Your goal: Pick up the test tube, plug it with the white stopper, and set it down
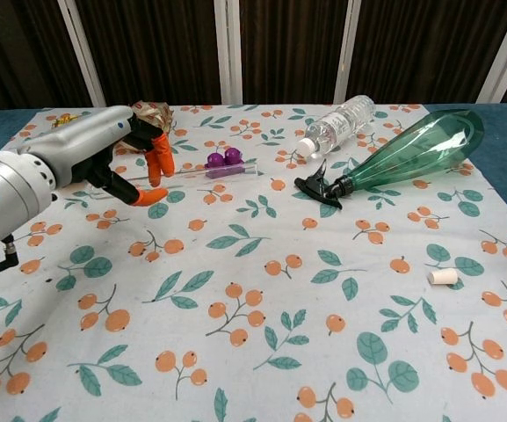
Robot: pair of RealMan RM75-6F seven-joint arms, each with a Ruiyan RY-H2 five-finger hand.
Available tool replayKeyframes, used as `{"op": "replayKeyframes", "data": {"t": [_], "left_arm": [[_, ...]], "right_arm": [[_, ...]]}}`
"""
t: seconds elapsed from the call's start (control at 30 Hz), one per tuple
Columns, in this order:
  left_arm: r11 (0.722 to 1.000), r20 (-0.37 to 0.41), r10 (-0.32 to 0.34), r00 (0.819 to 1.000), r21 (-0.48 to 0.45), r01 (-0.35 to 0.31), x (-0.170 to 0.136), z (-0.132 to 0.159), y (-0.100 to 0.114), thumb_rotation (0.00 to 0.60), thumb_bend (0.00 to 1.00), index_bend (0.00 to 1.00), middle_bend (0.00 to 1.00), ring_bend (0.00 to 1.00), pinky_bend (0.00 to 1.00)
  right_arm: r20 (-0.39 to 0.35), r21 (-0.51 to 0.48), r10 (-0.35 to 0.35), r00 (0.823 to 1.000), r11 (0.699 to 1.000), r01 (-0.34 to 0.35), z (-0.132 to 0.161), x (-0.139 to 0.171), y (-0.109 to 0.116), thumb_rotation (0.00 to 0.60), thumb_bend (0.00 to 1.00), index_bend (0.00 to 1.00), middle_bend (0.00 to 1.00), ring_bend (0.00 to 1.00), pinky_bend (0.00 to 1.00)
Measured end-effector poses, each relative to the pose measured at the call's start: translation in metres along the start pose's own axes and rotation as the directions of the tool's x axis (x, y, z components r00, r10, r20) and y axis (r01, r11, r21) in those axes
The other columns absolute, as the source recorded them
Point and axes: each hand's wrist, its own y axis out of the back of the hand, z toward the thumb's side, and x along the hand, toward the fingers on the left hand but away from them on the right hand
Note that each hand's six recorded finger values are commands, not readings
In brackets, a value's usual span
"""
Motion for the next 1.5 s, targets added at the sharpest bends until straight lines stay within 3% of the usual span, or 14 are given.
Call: {"op": "replayKeyframes", "data": {"t": [0.17,0.47,0.73,0.97,1.5], "left_arm": [[0.999,0.047,0.027,0.998,-0.038,-0.026,-0.001,0.001,0.015,0.6,0.6,0.69,0.55,0.13,0.0],[0.995,0.093,0.064,0.994,-0.079,-0.057,-0.009,0.0,0.044,0.6,0.6,0.69,0.55,0.13,0.0],[0.992,0.1,0.075,0.992,-0.105,-0.064,-0.015,-0.008,0.059,0.6,0.6,0.69,0.55,0.13,0.0],[0.992,0.109,0.067,0.992,-0.11,-0.055,-0.019,-0.012,0.06,0.6,0.6,0.69,0.55,0.13,0.0],[0.991,0.138,0.063,0.988,-0.127,-0.046,-0.014,0.002,0.055,0.6,0.6,0.69,0.55,0.13,0.0]], "right_arm": [[-0.076,0.039,0.066,0.995,0.997,-0.063,0.021,-0.016,-0.018,0.6,0.25,0.31,0.07,0.02,0.0],[-0.158,0.115,0.147,0.976,0.985,-0.13,0.059,-0.044,-0.057,0.6,0.25,0.4,0.1,0.03,0.0],[-0.161,0.169,0.168,0.973,0.976,-0.14,0.065,-0.062,-0.082,0.6,0.25,0.43,0.11,0.03,0.0],[-0.164,0.212,0.175,0.971,0.967,-0.139,0.066,-0.075,-0.096,0.6,0.25,0.45,0.12,0.03,0.0],[-0.128,0.233,0.189,0.974,0.96,-0.156,0.056,-0.088,-0.106,0.6,0.34,0.49,0.12,0.03,0.0]]}}
